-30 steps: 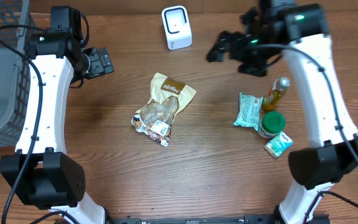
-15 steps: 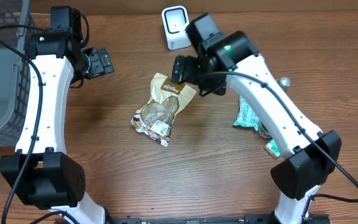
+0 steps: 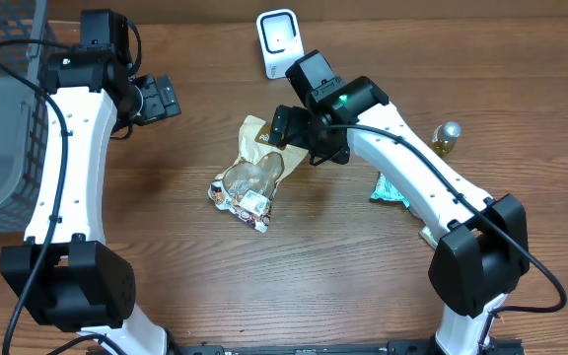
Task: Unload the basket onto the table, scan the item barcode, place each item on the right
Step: 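Move the right gripper left over the PanTree bag, then lower the right gripper onto the PanTree bag and grasp it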
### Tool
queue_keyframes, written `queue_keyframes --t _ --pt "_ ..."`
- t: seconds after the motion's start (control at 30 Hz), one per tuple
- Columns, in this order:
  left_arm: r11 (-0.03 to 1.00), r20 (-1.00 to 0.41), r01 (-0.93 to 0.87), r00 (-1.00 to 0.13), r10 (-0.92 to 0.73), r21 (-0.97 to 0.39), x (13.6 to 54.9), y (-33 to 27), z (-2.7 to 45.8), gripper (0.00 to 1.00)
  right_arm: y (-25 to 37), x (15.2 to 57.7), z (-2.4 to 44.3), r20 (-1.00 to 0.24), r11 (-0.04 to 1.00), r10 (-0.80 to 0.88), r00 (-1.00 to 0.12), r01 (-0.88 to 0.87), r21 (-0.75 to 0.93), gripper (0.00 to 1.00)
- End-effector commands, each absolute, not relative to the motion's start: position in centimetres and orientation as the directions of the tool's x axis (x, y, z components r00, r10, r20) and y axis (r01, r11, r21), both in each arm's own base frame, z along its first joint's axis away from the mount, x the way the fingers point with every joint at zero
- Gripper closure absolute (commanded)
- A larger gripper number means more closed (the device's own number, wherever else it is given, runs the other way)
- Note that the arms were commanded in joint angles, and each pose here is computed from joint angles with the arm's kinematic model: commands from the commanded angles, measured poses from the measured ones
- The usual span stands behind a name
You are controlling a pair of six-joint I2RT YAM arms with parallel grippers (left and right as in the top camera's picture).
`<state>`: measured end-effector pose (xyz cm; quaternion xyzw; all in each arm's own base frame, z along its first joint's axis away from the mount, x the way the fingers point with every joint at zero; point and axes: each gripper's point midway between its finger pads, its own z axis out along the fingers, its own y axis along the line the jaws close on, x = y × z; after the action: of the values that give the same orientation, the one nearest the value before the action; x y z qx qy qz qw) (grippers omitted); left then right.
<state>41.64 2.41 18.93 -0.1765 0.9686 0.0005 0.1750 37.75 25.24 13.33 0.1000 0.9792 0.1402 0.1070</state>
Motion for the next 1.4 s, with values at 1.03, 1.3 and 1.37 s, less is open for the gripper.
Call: queue_keyframes --t 1.03,1.3,1.37 --pt "0.938 -0.337 -0.342 -0.879 -0.339 -0.051 41.6 2.4 18.8 0.00 27.3 38.6 14.5 -0.192 0.904 0.224 -0.955 0.130 0.407 0.00" --pt "0.938 -0.336 -0.342 -0.879 -0.339 -0.051 41.6 2.4 18.8 0.00 28.0 39.1 14.9 -0.211 0.895 0.211 -0.954 0.102 0.435 0.25" --pt "0.938 -0.337 -0.342 -0.879 -0.339 -0.051 41.6 2.4 18.8 0.00 27.7 38.7 14.6 -0.199 0.900 0.208 -0.958 0.108 0.422 0.49"
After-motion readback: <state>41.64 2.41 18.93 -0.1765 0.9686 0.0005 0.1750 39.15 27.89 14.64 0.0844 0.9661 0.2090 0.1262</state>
